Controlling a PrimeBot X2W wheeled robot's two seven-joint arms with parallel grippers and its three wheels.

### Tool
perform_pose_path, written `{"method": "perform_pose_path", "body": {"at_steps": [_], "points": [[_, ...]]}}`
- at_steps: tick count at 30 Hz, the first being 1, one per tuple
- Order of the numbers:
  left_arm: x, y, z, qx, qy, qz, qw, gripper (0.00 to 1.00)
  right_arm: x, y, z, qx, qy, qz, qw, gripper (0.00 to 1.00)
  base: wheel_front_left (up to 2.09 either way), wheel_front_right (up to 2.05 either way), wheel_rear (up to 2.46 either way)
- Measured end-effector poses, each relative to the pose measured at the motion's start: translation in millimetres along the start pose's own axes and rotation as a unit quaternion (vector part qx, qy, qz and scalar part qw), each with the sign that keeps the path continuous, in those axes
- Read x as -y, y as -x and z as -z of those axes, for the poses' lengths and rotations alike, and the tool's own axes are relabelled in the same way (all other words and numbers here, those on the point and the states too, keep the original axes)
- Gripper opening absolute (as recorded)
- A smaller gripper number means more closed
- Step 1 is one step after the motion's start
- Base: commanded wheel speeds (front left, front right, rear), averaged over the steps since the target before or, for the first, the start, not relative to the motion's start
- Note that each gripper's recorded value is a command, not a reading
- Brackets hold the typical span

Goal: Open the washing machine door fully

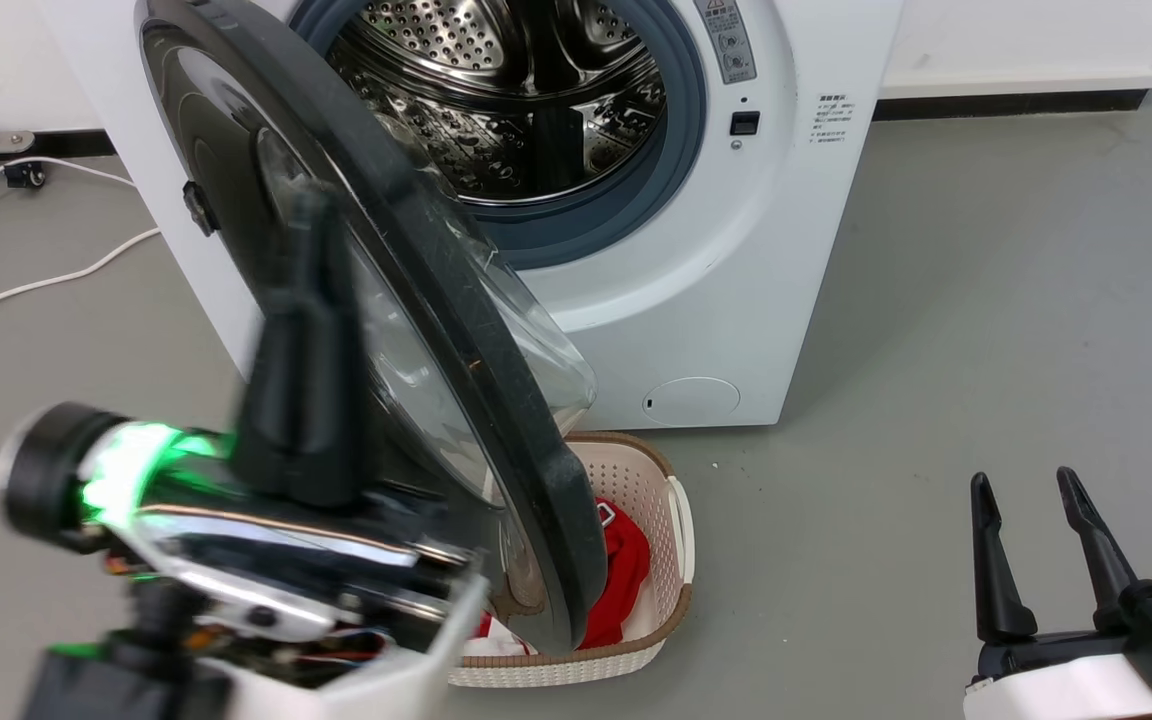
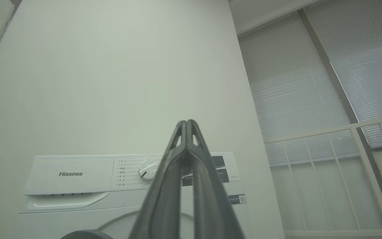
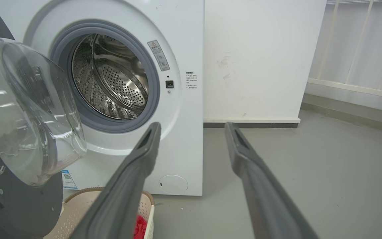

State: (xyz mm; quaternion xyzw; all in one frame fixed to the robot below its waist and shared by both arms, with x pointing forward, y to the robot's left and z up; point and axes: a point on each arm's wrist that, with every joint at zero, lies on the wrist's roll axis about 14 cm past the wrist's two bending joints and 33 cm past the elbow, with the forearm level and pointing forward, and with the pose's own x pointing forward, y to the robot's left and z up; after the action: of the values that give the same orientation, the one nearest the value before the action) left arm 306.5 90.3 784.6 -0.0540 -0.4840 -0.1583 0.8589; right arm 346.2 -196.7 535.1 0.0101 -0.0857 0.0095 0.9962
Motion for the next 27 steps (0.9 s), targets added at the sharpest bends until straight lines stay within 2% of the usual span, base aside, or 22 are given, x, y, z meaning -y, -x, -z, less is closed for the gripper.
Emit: {"method": "perform_pose_path", "body": {"at_steps": [6, 11, 14, 18, 24, 27], "points": [[46.2, 16.5, 32.2, -0.068, 0.057, 0.066, 0.994, 0.00, 0.6, 0.7, 0.9, -0.001, -0.001, 0.001, 1.000, 1.00, 0.00, 0.00, 0.00], [81.9, 40.5, 58.9, -0.145, 0.106, 0.114, 0.977, 0.00, 0.6, 0.6, 1.4, -0.002, -0.002, 0.001, 1.000, 1.00, 0.00, 0.00, 0.00], [103.8, 59.4, 70.1, -0.190, 0.138, 0.140, 0.962, 0.00, 0.4, 0.6, 1.9, -0.003, -0.002, 0.001, 1.000, 1.00, 0.00, 0.00, 0.00], [127.3, 91.9, 86.8, -0.262, 0.180, 0.162, 0.934, 0.00, -1.1, 1.2, 3.3, -0.006, -0.004, -0.001, 1.000, 1.00, 0.00, 0.00, 0.00], [133.4, 139.6, 113.6, -0.354, 0.188, 0.175, 0.899, 0.00, -2.5, 0.7, 7.3, -0.012, -0.008, -0.002, 1.000, 1.00, 0.00, 0.00, 0.00], [126.2, 155.6, 124.5, -0.385, 0.179, 0.164, 0.890, 0.00, -2.3, 0.5, 9.3, -0.014, -0.009, -0.002, 1.000, 1.00, 0.00, 0.00, 0.00]]}}
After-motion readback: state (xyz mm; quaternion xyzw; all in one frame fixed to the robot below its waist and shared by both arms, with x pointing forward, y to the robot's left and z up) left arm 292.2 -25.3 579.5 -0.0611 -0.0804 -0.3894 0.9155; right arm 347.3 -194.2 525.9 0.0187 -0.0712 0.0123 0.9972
